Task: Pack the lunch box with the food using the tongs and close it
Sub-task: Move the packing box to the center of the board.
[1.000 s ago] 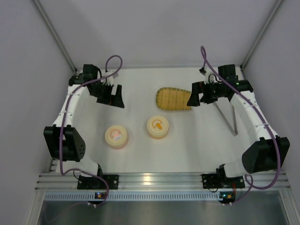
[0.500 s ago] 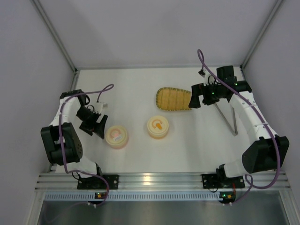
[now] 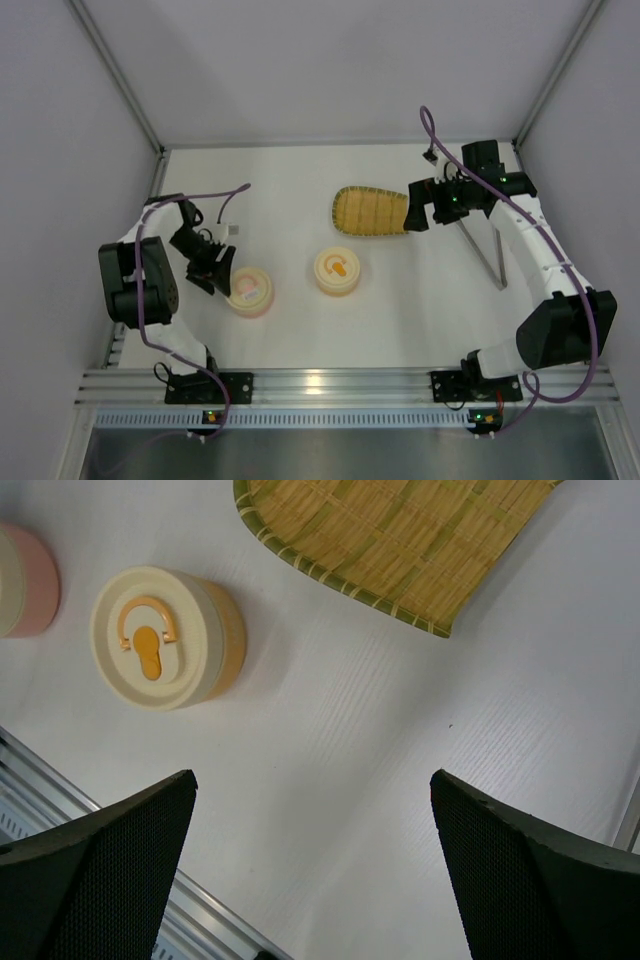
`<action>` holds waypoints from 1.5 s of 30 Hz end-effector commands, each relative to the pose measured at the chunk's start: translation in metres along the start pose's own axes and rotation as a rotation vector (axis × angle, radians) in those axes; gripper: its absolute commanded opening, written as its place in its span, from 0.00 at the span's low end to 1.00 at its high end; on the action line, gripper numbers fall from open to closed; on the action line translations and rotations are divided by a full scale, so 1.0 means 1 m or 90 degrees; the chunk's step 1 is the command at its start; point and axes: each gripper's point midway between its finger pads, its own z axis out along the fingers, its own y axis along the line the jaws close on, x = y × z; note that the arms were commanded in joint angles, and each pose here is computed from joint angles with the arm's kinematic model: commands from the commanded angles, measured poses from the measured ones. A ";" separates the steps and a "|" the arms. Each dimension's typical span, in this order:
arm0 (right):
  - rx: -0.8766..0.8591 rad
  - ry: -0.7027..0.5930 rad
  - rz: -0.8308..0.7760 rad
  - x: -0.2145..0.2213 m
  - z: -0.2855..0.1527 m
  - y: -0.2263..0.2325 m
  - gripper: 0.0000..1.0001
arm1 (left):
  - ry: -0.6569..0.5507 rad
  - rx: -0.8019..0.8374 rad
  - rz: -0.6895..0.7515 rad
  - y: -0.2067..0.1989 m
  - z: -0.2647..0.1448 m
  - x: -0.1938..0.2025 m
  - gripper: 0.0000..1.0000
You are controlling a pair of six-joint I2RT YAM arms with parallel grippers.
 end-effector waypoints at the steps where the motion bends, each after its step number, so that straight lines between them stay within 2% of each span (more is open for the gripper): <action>1: -0.001 -0.002 -0.013 -0.003 -0.001 0.001 0.99 | -0.025 0.019 0.006 -0.007 0.008 -0.016 0.64; 4: 0.001 -0.002 -0.015 -0.004 0.000 0.000 0.99 | -0.016 0.023 0.004 -0.009 0.019 -0.018 0.59; 8: 0.002 0.002 -0.017 -0.004 0.000 -0.001 0.99 | -0.005 0.049 -0.021 -0.012 0.032 -0.018 0.44; 12: 0.007 0.002 -0.021 -0.003 -0.001 -0.002 0.99 | -0.001 0.079 -0.045 -0.015 0.042 -0.022 0.33; 19: 0.005 0.006 -0.019 -0.003 0.001 -0.003 0.99 | -0.038 0.101 -0.058 -0.029 0.047 -0.053 0.27; 26: 0.011 0.010 -0.019 0.000 0.001 -0.004 0.99 | -0.078 0.077 -0.040 -0.049 0.052 -0.094 0.25; 40: 0.018 0.017 -0.024 0.008 0.003 -0.006 0.99 | -0.169 0.026 -0.076 -0.038 0.032 -0.147 0.24; 41: 0.017 0.017 -0.023 0.008 0.003 -0.006 0.99 | -0.169 0.031 -0.075 -0.039 0.032 -0.148 0.24; 45: 0.015 0.011 -0.027 0.006 0.000 -0.004 0.99 | -0.172 0.045 -0.053 -0.047 0.025 -0.146 0.37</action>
